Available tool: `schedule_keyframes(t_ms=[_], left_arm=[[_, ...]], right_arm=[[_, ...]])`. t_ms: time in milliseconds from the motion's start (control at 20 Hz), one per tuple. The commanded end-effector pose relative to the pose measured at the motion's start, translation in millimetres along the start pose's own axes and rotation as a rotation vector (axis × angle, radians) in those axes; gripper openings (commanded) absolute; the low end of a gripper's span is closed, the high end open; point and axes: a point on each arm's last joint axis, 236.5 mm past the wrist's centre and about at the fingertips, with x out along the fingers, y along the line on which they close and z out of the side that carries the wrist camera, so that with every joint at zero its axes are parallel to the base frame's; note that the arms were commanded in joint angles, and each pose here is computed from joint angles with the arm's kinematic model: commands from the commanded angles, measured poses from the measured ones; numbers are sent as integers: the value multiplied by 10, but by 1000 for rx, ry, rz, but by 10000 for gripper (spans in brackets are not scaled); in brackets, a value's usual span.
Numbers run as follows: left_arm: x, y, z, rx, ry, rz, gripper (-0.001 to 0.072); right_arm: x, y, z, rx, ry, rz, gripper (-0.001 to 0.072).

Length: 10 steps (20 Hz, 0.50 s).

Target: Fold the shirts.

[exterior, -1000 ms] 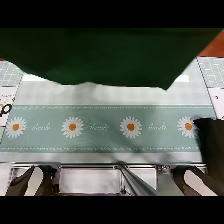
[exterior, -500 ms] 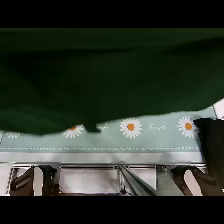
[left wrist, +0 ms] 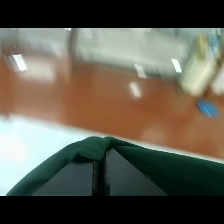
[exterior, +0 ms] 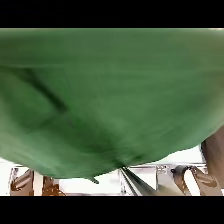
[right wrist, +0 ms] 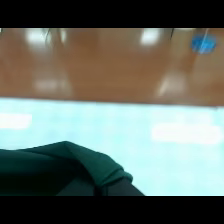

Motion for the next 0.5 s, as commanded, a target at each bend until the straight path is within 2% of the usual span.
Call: schedule_keyframes(t_ms=[0,100,250,450], left_arm=[[685,-91,-614,-136,264,-224,18],[1167,65,-975,-230,385,-290,18],[1883,352,-1530,-328,544,-287,18],[2852,423,-2238,-400,662,-260,18]], right_arm=[[669,-85,-510,85,151,79,28],[1133,-162,-805,126,252,129,28],[1879,-340,-1123,197,359,187,28],[2955,-539,-1395,377,365,269,28]])
